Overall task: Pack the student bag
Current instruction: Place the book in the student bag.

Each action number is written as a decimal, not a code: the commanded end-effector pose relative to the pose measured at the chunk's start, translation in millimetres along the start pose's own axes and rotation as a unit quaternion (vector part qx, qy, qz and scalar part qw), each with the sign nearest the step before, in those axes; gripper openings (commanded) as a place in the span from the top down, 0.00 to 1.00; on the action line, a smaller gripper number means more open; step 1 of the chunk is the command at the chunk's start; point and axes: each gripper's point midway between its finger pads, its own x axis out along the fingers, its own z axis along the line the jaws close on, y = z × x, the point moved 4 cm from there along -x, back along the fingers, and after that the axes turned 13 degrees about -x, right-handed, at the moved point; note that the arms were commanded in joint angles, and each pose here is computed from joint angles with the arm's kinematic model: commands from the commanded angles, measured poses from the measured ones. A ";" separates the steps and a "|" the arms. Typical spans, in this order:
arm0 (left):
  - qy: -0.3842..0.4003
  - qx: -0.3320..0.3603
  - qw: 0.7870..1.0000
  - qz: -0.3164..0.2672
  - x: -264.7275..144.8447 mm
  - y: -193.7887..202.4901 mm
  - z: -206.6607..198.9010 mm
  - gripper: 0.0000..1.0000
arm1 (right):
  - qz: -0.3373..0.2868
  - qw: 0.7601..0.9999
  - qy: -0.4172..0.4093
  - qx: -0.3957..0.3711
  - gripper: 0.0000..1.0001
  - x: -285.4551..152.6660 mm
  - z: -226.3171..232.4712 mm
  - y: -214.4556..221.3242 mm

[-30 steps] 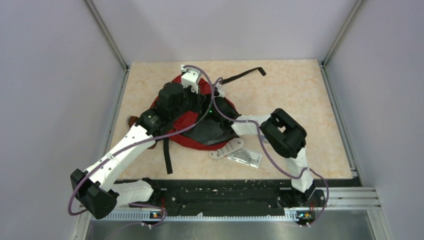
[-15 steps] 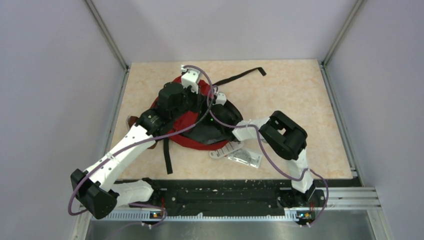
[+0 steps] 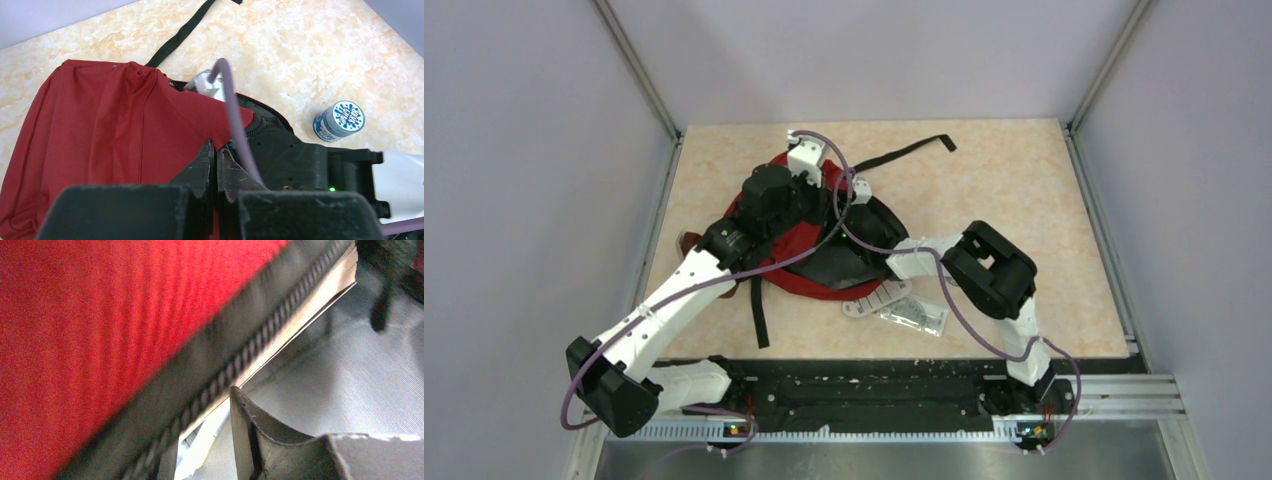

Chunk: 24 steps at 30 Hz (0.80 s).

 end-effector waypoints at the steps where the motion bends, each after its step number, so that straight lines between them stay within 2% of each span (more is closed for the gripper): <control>1: 0.025 0.009 0.999 -0.028 3.7 -12.6 -9.0 1.00 | -0.017 0.998 -0.049 -0.041 0.62 24.1 26.1 -18.0; 4: 0.028 0.013 0.999 -0.020 7.4 -8.0 -9.1 1.00 | -0.015 0.997 -0.057 -0.049 0.63 26.9 26.1 -22.8; 7: 0.026 0.023 0.999 -0.008 12.4 -1.4 -7.3 1.00 | -0.019 0.997 -0.048 -0.054 0.61 11.0 21.4 -28.1; 11: 0.016 0.021 0.999 0.020 24.3 10.1 -3.9 1.00 | -0.005 0.998 -0.023 -0.053 0.48 -33.7 3.6 -24.3; 14: 0.044 0.016 0.997 0.053 34.8 22.1 -13.2 0.97 | 0.002 0.999 -0.004 -0.049 0.37 -74.3 -14.4 -15.8; 15: 0.051 0.011 0.997 0.063 37.8 26.3 -16.6 0.93 | 0.006 0.999 0.008 -0.051 0.34 -87.3 -21.3 -14.0; 19: 0.062 0.005 0.994 0.085 43.4 37.5 -28.9 0.41 | 0.009 0.996 0.066 -0.058 0.27 -130.7 -47.2 -16.7; 20: 0.064 -0.003 0.994 0.090 40.6 39.2 -31.0 0.34 | 0.007 0.995 0.080 -0.061 0.25 -139.8 -53.2 -19.9; 24: 0.048 -0.059 0.993 0.086 18.9 48.0 -26.5 0.17 | -0.008 0.990 0.109 -0.090 0.19 -170.5 -65.7 -39.2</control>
